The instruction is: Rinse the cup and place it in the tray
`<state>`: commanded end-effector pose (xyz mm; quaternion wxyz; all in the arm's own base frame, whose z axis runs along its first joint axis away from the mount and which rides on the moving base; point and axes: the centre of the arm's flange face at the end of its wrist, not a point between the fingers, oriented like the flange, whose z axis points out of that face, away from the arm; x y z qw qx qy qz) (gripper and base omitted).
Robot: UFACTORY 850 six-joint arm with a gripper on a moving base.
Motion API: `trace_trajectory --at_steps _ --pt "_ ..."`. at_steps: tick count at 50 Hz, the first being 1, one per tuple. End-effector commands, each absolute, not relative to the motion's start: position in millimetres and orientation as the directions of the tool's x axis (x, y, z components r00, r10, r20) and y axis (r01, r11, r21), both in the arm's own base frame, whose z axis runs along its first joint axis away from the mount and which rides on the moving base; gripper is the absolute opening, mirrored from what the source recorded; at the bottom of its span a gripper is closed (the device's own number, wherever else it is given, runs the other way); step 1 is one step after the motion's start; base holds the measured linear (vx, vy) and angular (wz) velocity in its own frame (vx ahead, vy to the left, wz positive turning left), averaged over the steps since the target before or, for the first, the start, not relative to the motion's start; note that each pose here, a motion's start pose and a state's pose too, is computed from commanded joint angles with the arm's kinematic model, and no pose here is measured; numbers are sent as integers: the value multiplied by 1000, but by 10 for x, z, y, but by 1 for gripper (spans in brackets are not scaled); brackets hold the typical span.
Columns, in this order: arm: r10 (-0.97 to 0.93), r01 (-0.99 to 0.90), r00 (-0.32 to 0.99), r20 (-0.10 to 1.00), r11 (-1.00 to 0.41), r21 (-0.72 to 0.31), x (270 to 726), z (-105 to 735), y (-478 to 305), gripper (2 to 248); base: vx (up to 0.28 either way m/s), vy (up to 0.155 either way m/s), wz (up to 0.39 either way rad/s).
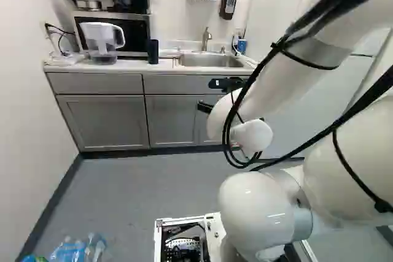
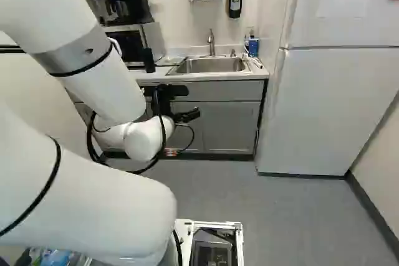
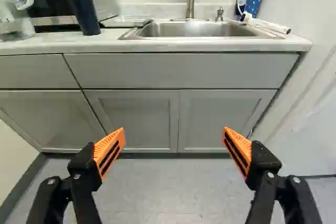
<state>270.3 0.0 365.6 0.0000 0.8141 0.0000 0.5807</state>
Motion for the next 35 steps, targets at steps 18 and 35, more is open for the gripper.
trace_trajectory --at_steps 18,35 --pt "0 0 277 961 -1000 0 3042 3894 0 247 0 0 0" --pt "0 0 236 972 -1000 0 3199 4068 0 247 0 0 0"
